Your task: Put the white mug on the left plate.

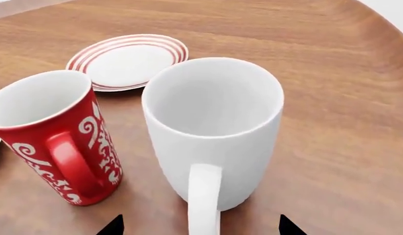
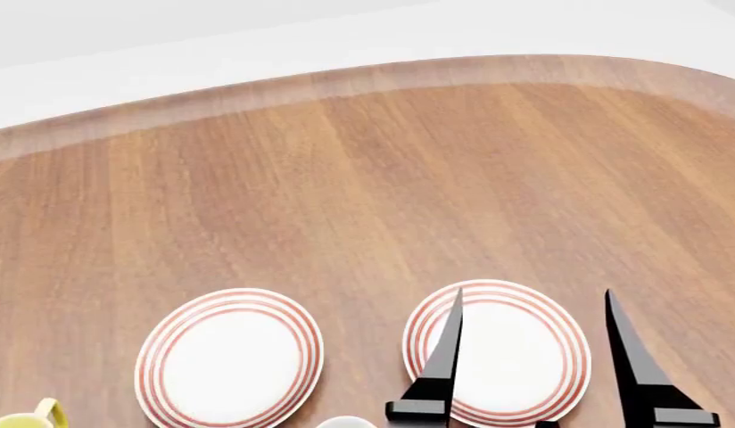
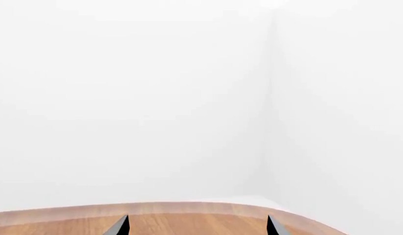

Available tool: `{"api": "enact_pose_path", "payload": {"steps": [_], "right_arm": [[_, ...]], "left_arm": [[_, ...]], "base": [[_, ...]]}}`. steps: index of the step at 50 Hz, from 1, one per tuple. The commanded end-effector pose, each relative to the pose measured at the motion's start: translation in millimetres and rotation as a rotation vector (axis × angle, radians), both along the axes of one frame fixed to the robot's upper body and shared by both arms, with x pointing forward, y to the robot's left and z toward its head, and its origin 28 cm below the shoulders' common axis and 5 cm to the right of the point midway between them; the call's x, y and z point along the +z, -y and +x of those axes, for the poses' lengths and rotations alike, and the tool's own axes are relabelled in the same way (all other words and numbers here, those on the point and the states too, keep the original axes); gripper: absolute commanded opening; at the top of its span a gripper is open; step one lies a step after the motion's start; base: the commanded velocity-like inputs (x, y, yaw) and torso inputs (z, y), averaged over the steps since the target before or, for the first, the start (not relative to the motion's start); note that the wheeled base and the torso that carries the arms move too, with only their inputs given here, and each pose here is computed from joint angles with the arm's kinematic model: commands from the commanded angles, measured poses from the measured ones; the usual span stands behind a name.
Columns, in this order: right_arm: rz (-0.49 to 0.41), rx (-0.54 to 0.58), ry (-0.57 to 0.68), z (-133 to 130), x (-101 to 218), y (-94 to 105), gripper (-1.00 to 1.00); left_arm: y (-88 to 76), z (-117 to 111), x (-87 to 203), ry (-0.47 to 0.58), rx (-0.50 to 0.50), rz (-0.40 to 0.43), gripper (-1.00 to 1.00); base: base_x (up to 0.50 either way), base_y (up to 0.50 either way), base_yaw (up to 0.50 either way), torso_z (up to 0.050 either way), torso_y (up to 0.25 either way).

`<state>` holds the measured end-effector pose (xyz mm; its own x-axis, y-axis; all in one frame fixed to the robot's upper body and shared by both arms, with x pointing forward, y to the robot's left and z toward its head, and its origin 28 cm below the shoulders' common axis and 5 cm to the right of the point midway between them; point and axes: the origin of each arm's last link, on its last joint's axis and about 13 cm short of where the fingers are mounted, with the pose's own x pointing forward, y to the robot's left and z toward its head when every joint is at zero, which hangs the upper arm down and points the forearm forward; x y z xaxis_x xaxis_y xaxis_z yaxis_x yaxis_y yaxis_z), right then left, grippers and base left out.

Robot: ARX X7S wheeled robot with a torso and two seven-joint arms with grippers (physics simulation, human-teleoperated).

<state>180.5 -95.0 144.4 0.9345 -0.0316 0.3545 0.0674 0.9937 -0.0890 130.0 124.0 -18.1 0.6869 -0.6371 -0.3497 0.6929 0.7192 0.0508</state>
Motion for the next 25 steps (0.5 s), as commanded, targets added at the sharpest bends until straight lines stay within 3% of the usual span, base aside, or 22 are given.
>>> {"api": "enact_pose_path", "payload": {"steps": [1,25], "right_arm": [[-0.005,-0.001,0.008,-0.1,0.9,0.2,1.0],[-0.003,0.001,0.006,0.2,0.7,0.2,1.0]], "left_arm": [[3.3,2.5,-3.5,-0.006,-0.012,0.011,1.0],[4.8,15.6,-10.0,-0.024,-0.014,0.049,1.0]], "base": [[0.0,0.0,0.0,0.0,0.0],[0.0,0.0,0.0,0.0,0.0]]}}
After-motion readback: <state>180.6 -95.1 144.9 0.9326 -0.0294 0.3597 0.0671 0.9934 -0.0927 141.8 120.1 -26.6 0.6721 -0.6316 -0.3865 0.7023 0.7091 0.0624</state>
